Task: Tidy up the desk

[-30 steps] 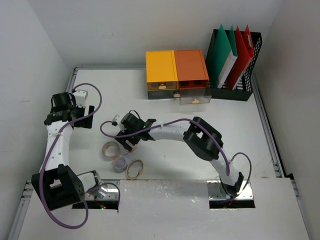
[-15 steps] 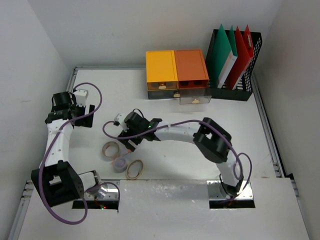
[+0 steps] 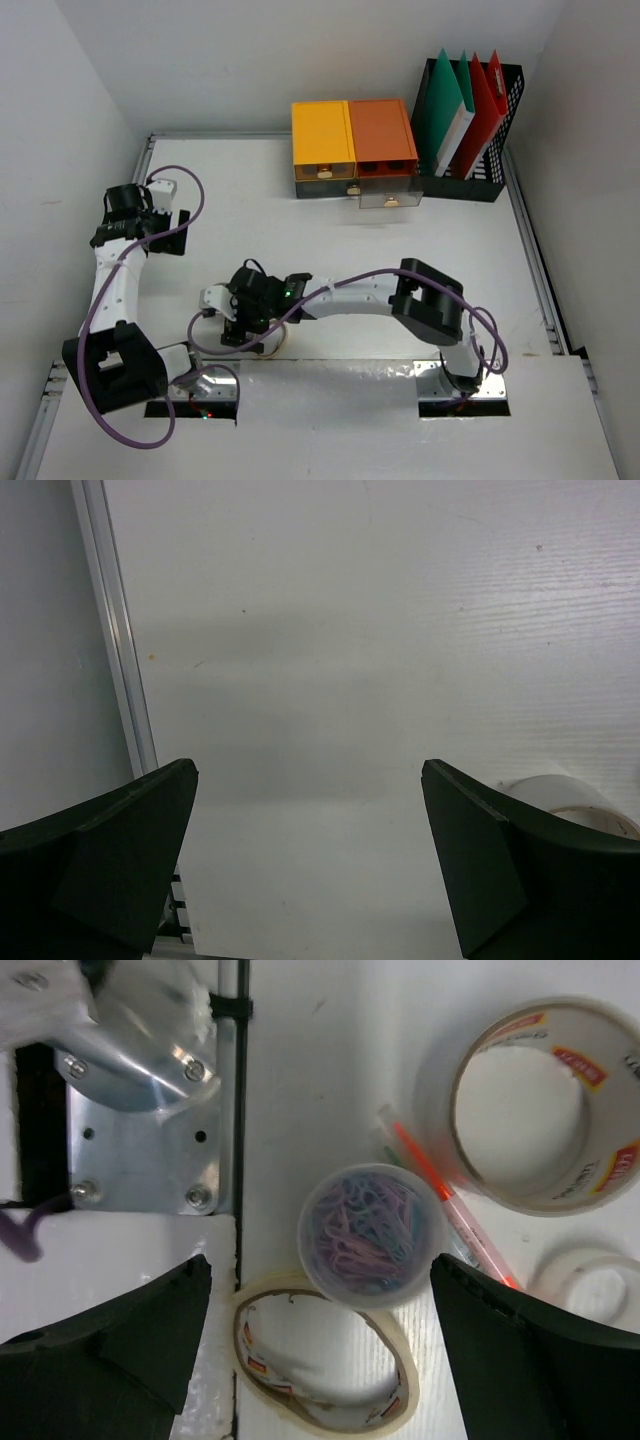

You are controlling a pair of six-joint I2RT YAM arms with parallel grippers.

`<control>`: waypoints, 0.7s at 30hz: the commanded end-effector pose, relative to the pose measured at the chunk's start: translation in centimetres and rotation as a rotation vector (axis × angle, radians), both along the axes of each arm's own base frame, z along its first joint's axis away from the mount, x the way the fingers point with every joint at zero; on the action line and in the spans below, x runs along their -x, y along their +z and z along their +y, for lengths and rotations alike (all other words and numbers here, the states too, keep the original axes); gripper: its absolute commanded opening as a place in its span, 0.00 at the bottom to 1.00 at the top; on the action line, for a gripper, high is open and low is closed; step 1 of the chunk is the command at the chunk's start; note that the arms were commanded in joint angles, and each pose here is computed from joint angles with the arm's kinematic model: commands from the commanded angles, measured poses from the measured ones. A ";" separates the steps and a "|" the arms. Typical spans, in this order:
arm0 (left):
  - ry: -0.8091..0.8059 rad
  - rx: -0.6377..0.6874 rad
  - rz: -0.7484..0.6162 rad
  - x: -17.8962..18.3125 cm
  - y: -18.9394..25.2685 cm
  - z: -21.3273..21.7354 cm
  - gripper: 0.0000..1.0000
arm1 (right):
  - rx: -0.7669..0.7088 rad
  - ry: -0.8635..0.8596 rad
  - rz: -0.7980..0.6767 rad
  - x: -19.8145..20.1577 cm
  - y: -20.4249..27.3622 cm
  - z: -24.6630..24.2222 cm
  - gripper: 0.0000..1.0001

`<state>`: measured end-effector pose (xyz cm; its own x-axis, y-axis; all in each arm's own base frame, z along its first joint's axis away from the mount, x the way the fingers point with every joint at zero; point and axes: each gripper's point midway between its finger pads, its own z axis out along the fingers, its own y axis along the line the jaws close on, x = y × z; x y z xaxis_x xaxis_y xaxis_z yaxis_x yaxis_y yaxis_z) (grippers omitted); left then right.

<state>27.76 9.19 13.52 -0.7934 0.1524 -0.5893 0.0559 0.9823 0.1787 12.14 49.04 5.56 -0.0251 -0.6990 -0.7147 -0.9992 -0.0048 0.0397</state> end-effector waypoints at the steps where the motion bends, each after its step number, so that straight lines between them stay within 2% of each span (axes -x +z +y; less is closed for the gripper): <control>1: -0.016 -0.006 -0.046 -0.6 1.2 -0.1 0.94 | -0.025 0.023 -0.021 -0.5 0.4 1.5 0.87; 11: -0.030 0.000 -0.045 -0.5 0.9 -0.3 0.94 | -0.024 -0.066 -0.094 -2.6 -0.8 2.2 0.86; 21: -0.034 -0.005 -0.037 -0.4 0.6 -0.2 0.94 | -0.088 0.086 -0.007 0.8 -0.5 3.3 0.88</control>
<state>27.65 8.98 13.37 -0.7947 0.1593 -0.5857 0.0698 0.9825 0.1725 12.63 50.13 3.24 -0.0078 -0.7026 -0.7115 -0.9997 -0.0106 0.0214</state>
